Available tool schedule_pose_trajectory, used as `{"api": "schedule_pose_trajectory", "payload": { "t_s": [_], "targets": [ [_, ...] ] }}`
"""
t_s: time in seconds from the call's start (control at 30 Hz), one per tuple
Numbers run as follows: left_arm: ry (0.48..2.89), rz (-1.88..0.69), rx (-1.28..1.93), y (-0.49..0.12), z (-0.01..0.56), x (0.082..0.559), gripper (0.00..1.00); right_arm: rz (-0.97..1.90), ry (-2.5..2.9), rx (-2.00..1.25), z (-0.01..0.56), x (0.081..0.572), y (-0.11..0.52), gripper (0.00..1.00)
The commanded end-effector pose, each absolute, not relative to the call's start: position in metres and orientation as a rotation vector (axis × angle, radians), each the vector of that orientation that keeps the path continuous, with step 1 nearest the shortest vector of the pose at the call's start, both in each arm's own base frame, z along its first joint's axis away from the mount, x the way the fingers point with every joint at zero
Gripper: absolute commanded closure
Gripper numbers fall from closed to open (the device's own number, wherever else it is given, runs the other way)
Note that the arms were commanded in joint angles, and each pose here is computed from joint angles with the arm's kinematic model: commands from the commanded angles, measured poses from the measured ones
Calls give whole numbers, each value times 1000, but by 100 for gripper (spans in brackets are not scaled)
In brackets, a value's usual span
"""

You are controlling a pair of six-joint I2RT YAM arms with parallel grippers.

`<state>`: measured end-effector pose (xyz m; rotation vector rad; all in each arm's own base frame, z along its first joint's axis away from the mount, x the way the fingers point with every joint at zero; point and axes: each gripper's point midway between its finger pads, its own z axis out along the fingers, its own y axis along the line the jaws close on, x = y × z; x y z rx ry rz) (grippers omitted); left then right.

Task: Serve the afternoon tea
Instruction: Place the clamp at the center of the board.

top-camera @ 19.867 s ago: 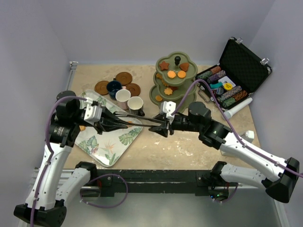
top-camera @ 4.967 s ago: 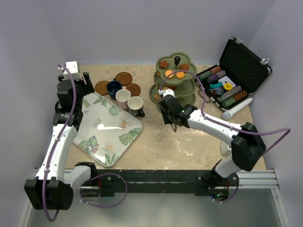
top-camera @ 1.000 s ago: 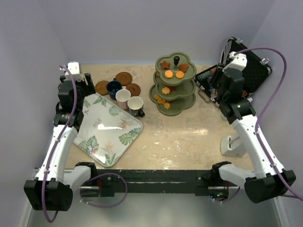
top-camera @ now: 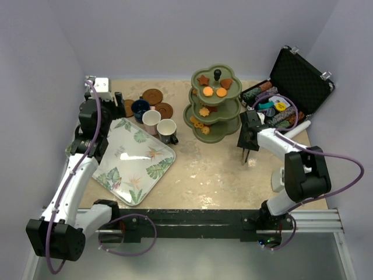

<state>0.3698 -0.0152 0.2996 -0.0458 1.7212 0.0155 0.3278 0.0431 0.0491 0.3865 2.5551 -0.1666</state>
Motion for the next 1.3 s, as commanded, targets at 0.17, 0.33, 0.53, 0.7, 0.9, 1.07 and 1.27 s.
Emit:
{"api": "schedule_pose_trajectory", "payload": {
  "t_s": [0.17,0.33,0.53,0.7,0.9,1.07,1.27],
  "targets": [
    [1622,50,-17,-23,330,359,28,-158,2544,494,44,320,41,43],
    [1617,53,3,-30,331,356,28,-241,2581,523,30,315,34,36],
    [1606,23,43,-42,332,355,28,-283,2498,572,49,319,24,15],
    [1608,-11,72,-49,332,356,27,-250,2402,615,79,322,21,2],
    [1658,-48,97,-58,318,364,27,-199,2268,688,125,315,15,2],
    [1681,-106,110,-68,315,366,26,-41,2003,700,220,304,9,2],
    [1730,-158,124,-78,304,372,26,256,1642,397,356,294,36,8]
  ]
}}
